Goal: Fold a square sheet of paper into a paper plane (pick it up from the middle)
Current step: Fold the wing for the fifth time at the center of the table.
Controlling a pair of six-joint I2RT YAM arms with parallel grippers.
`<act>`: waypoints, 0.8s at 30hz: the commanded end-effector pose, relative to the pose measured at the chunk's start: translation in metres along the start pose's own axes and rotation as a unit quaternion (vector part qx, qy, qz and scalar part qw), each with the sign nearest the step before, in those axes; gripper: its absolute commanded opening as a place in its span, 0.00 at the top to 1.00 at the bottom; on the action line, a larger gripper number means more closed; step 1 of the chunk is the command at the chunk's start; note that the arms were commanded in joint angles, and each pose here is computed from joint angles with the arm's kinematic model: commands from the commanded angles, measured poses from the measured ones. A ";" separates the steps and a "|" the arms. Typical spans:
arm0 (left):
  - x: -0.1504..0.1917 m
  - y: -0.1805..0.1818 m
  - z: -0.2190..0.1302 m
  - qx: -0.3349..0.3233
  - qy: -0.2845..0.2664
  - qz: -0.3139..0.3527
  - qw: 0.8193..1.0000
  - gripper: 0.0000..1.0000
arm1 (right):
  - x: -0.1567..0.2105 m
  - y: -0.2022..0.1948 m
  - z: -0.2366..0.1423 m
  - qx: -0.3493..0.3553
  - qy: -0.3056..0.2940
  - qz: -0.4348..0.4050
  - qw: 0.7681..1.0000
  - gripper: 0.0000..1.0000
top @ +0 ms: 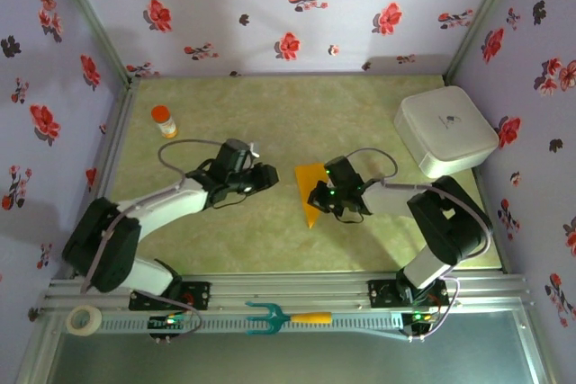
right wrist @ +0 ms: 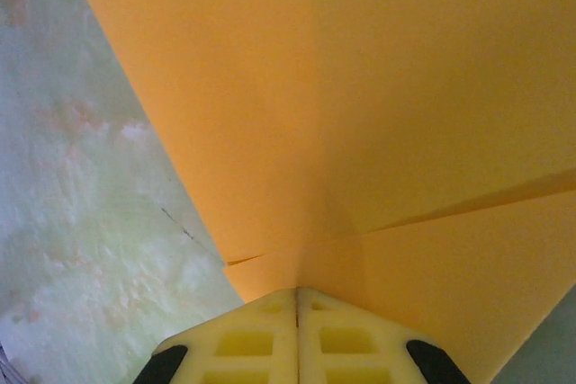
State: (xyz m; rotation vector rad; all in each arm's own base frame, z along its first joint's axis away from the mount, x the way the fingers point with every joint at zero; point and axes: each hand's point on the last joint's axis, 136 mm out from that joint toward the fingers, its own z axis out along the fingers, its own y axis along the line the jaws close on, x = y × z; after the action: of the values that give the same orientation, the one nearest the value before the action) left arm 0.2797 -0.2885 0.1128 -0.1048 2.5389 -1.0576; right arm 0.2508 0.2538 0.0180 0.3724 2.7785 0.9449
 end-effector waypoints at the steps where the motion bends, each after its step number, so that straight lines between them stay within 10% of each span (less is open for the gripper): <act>1: -0.002 -0.022 0.021 0.021 0.011 0.003 1.000 0.76 | 0.011 -0.013 -0.001 0.031 0.004 0.045 0.998 0.93; 24: 0.025 0.009 0.116 0.006 0.105 -0.093 0.990 0.88 | 0.010 0.016 -0.009 -0.048 -0.007 0.029 0.998 0.84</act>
State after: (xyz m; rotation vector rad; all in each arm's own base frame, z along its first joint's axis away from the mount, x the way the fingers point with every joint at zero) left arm 0.3058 -0.3612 0.0307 -0.2192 2.7276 -1.1799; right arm 0.2428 0.2606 0.0215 0.4979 2.7512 1.0317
